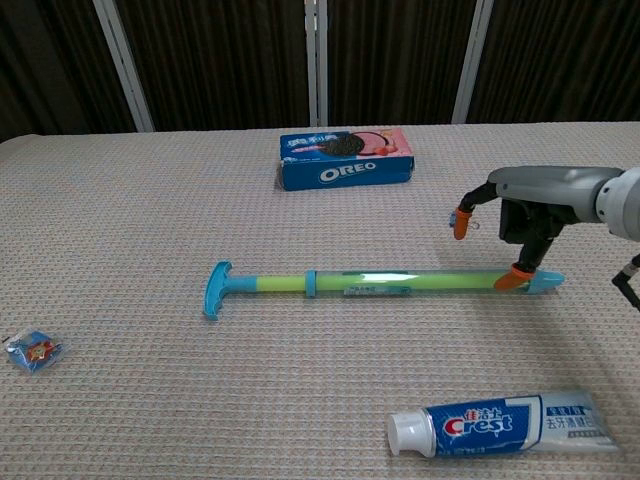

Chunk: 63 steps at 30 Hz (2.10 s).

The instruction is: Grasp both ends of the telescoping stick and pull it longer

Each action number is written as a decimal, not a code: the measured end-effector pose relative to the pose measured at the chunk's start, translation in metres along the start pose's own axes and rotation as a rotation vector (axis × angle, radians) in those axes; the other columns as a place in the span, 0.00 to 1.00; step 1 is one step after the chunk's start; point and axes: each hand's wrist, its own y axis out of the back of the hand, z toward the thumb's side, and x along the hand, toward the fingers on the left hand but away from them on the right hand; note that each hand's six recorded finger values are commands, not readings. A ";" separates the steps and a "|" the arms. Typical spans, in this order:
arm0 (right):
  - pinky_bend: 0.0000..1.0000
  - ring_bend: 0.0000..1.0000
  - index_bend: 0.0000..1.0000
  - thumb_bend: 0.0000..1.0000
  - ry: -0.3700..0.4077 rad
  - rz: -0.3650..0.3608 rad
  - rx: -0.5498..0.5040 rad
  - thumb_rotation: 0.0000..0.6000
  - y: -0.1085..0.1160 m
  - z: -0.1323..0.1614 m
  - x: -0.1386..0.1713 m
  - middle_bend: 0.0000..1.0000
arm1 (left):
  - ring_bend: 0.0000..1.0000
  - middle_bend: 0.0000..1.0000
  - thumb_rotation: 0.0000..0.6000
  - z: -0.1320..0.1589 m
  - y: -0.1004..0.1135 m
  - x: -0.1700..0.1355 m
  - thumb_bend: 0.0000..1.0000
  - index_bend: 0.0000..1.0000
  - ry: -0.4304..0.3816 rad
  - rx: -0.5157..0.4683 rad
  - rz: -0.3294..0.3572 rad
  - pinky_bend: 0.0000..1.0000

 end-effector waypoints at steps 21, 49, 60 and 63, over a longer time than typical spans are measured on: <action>1.00 1.00 0.45 0.17 -0.043 0.003 0.067 1.00 -0.019 -0.013 -0.009 1.00 | 0.00 0.00 1.00 0.005 -0.006 0.004 0.00 0.00 -0.001 0.013 -0.018 0.00; 1.00 1.00 0.60 0.31 -0.044 0.027 0.038 1.00 -0.029 -0.011 -0.008 1.00 | 0.21 0.25 1.00 0.009 -0.013 0.012 0.00 0.00 -0.012 0.020 -0.047 0.19; 1.00 1.00 0.60 0.33 -0.072 0.057 -0.015 1.00 -0.030 -0.003 0.000 1.00 | 0.81 0.81 1.00 0.066 -0.032 0.050 0.00 0.07 -0.193 -0.048 -0.134 0.98; 1.00 1.00 0.61 0.34 -0.082 0.062 -0.024 1.00 -0.029 0.001 0.001 1.00 | 0.82 0.82 1.00 0.096 -0.047 0.066 0.01 0.16 -0.268 -0.091 -0.216 1.00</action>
